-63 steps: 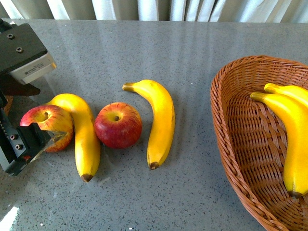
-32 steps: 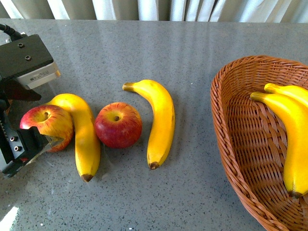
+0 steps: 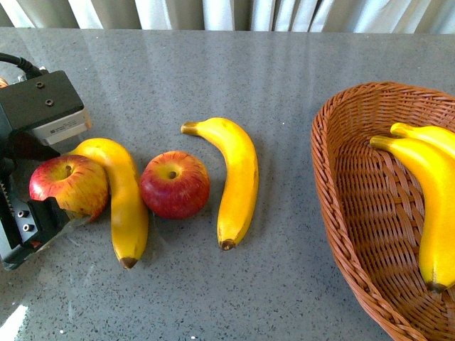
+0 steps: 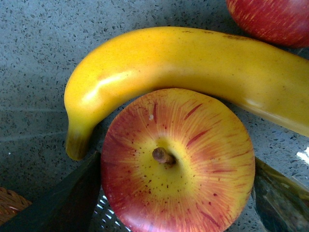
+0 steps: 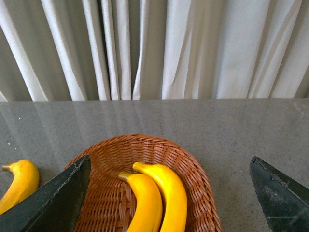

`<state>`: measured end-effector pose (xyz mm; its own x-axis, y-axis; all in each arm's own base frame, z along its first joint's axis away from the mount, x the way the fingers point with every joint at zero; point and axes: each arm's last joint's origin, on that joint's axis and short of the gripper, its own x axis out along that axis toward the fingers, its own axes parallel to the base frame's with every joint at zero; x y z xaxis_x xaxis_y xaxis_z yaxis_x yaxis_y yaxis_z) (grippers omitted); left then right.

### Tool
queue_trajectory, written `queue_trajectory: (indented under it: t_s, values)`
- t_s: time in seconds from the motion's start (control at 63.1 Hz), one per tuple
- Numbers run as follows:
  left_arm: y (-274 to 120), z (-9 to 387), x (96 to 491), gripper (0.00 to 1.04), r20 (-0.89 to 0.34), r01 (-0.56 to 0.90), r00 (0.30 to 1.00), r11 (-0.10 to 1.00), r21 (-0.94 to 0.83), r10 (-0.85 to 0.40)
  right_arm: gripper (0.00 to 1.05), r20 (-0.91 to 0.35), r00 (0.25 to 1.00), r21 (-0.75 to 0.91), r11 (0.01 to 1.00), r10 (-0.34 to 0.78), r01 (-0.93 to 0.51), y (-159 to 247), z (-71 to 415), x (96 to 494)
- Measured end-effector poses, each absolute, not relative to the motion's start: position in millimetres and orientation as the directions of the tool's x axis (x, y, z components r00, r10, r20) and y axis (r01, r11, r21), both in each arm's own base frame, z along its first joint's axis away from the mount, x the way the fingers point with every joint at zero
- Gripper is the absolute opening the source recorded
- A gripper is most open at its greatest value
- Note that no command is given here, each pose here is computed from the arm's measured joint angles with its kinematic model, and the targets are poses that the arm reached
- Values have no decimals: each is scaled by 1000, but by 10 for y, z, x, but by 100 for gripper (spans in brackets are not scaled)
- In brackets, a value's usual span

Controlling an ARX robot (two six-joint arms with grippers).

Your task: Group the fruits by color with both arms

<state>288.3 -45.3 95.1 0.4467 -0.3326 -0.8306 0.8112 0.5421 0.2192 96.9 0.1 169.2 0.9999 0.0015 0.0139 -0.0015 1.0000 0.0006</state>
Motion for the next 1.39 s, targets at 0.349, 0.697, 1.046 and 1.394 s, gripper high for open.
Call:
queue_trajectory:
  t_s: [0.349, 0.697, 1.046, 1.394]
  values:
    - [-373, 1044, 2756, 71, -811, 783, 475, 586, 211, -342, 96, 14, 1000, 0, 1000, 2, -2, 1, 1692, 969]
    - [301, 1755, 2412, 71, -579, 523, 740, 834, 175, -343, 96, 14, 1000, 1, 1000, 2, -2, 1, 1692, 969]
    - [1138, 1395, 2101, 71, -649, 210, 756, 971, 112, -88, 96, 14, 1000, 1, 1000, 2, -2, 1, 1692, 969]
    - [1173, 1100, 2139, 93, -665, 197, 740, 978, 70, -101, 96, 14, 1000, 0, 1000, 2, -2, 1, 1692, 969]
